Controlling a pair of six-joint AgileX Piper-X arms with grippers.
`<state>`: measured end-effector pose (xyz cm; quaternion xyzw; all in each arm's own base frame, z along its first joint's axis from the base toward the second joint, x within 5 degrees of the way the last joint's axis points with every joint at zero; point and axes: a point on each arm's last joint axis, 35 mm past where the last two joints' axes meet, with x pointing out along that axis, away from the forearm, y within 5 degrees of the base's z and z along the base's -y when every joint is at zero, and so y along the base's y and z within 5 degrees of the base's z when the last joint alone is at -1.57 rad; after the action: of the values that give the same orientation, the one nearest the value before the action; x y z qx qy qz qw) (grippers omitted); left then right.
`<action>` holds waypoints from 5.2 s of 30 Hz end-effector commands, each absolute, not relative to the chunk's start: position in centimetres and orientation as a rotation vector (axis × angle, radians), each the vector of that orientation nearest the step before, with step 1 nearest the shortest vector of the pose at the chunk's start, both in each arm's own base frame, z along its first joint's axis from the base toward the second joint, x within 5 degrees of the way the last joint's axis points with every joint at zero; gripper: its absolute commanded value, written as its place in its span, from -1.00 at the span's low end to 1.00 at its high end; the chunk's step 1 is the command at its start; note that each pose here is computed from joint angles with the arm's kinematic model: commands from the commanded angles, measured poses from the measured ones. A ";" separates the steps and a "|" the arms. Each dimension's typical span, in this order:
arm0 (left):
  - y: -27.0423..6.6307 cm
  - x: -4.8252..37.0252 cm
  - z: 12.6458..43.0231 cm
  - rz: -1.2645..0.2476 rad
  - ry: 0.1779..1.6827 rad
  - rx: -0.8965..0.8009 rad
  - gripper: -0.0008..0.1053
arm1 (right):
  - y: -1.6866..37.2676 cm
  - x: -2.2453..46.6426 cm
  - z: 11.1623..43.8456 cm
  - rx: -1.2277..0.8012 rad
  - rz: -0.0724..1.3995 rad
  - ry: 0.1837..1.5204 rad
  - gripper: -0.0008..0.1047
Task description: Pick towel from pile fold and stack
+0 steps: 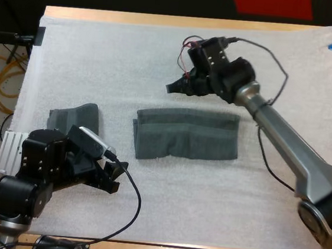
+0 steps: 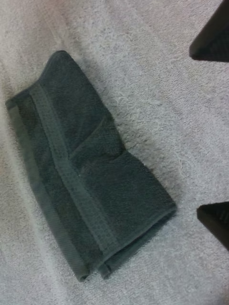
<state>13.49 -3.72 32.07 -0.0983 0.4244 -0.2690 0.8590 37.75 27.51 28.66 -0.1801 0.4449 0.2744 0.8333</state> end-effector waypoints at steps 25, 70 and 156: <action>-3.8 13.6 32.6 -0.576 0.851 -0.208 0.15 | 10.0 33.4 35.8 -0.166 0.412 1.052 1.00; -4.7 16.1 32.3 -0.661 0.894 -0.457 0.15 | 10.0 32.2 13.2 0.492 0.685 1.192 1.00; -4.9 15.7 32.3 -0.767 0.916 -0.473 0.15 | 19.3 31.2 22.9 -0.020 0.763 1.093 0.91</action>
<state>15.82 -4.86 31.99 -0.2230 0.4326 -0.3475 0.8015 31.34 19.41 21.97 -0.0074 0.5145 0.3405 0.7870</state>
